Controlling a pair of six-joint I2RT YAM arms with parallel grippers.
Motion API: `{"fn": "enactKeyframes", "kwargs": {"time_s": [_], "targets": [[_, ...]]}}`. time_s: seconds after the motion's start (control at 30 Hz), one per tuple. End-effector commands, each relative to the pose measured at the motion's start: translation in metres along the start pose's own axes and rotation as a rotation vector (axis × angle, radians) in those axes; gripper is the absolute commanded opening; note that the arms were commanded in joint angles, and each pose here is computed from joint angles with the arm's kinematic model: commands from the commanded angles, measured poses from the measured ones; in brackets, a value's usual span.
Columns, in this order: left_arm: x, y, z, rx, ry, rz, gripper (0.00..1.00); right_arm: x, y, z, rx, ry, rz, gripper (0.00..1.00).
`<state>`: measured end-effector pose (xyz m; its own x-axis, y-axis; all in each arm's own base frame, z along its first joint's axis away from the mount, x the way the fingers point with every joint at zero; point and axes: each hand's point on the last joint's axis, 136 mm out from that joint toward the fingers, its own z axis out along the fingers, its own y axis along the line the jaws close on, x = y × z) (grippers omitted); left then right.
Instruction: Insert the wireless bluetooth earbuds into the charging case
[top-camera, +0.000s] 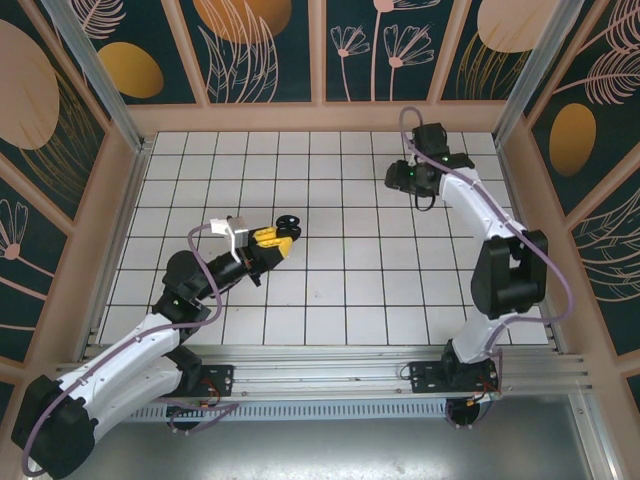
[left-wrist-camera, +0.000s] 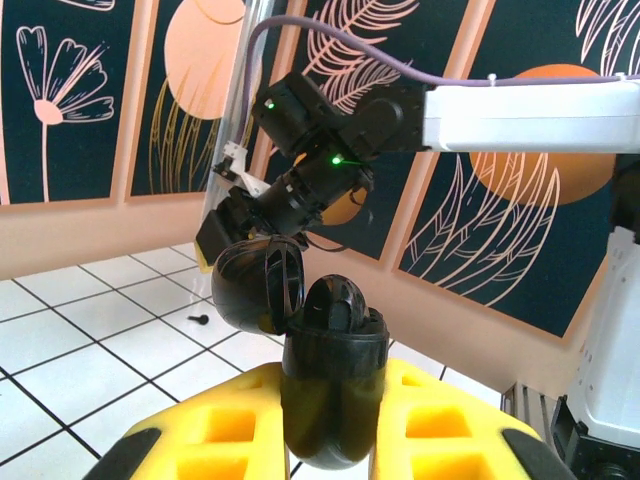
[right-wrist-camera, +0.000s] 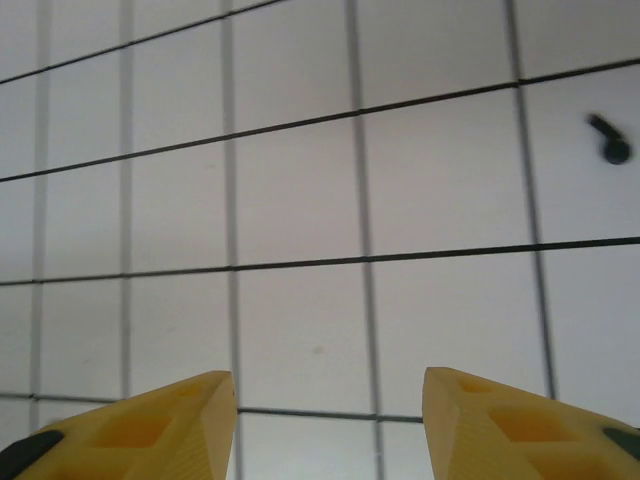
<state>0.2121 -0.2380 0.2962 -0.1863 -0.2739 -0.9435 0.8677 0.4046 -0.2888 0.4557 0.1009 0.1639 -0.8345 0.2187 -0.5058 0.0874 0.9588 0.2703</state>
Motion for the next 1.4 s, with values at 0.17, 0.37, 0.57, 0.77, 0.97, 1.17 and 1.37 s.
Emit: {"fn": "enactKeyframes", "kwargs": {"time_s": [0.17, 0.37, 0.57, 0.77, 0.97, 1.17, 1.37], "targets": [[0.008, 0.004, 0.004, 0.008, 0.006, 0.005, 0.00, -0.023, -0.069, 0.044, 0.161, 0.046, 0.080, 0.46], [0.011, 0.006, 0.011, 0.021, 0.008, -0.005, 0.00, -0.031, -0.097, 0.078, 0.215, 0.102, 0.120, 0.45], [0.014, 0.008, 0.016, 0.030, 0.024, -0.008, 0.00, -0.039, -0.108, 0.104, 0.245, 0.120, 0.104, 0.42], [0.017, 0.011, 0.015, 0.018, 0.030, -0.006, 0.00, -0.035, -0.115, 0.125, 0.260, 0.153, 0.086, 0.39], [0.018, 0.012, 0.015, 0.012, 0.037, -0.006, 0.00, -0.019, -0.118, 0.142, 0.253, 0.195, 0.084, 0.34], [0.017, 0.012, 0.015, 0.006, 0.040, -0.001, 0.00, -0.006, -0.119, 0.144, 0.261, 0.217, 0.058, 0.27], [0.017, 0.012, 0.015, 0.004, 0.038, -0.001, 0.00, 0.006, -0.111, 0.132, 0.276, 0.222, -0.006, 0.22]]}}
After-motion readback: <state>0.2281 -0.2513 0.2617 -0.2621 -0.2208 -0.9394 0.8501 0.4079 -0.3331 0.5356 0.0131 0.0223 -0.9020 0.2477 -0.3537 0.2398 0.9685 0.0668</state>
